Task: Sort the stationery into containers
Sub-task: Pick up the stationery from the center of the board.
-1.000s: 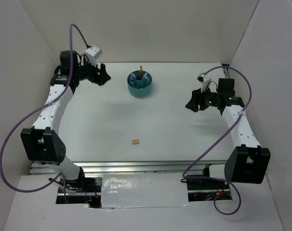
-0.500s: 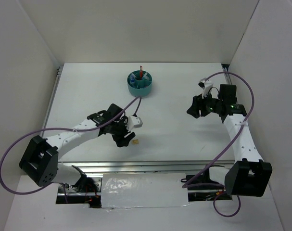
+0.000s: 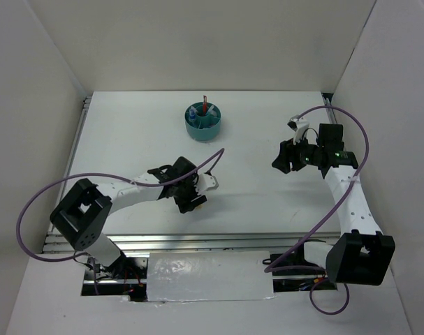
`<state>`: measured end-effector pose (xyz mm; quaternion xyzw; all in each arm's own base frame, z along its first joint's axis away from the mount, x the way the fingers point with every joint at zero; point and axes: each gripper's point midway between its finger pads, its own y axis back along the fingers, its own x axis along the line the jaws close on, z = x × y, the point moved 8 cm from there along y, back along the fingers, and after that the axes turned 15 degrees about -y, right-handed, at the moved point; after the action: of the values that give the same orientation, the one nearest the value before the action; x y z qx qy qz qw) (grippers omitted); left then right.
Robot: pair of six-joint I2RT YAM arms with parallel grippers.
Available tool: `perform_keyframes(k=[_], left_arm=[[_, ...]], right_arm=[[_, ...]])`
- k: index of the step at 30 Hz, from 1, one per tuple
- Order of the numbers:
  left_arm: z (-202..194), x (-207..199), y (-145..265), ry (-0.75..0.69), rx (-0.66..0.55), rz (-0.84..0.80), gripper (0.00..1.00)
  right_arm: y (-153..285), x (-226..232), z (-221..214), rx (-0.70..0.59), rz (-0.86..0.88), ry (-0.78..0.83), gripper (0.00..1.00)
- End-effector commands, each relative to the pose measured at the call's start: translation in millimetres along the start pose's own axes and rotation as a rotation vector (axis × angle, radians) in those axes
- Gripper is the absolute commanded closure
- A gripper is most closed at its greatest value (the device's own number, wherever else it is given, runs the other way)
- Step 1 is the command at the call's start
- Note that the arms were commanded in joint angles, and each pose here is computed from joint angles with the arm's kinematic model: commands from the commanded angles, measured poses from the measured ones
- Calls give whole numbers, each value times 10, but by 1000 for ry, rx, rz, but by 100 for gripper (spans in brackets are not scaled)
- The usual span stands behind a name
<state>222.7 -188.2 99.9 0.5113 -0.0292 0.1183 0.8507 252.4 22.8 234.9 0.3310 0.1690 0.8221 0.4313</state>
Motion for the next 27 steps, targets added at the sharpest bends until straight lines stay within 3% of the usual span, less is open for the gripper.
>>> perform_keyframes(k=[1,9,14,20,24,27], left_arm=[[217,113,-58,-61,-62,33,27],[203,25,-232,-53,-49,-7,34],[207,27,-271,-48,-45,-19,45],[282,160,-107,-28,-95,5,66],[290,770,294,129,-205,100,72],[263,1364,685,269,-363,156,75]], right_arm=[[91,29,5,-15,-13,17,39],[81,8,3,-6,-17,19,39],[70,0,-4,-4,-16,17,39],[56,-12,2,-6,-17,19,39],[28,-24,4,0,-7,9,39],[-10,-42,12,3,3,-6,39]])
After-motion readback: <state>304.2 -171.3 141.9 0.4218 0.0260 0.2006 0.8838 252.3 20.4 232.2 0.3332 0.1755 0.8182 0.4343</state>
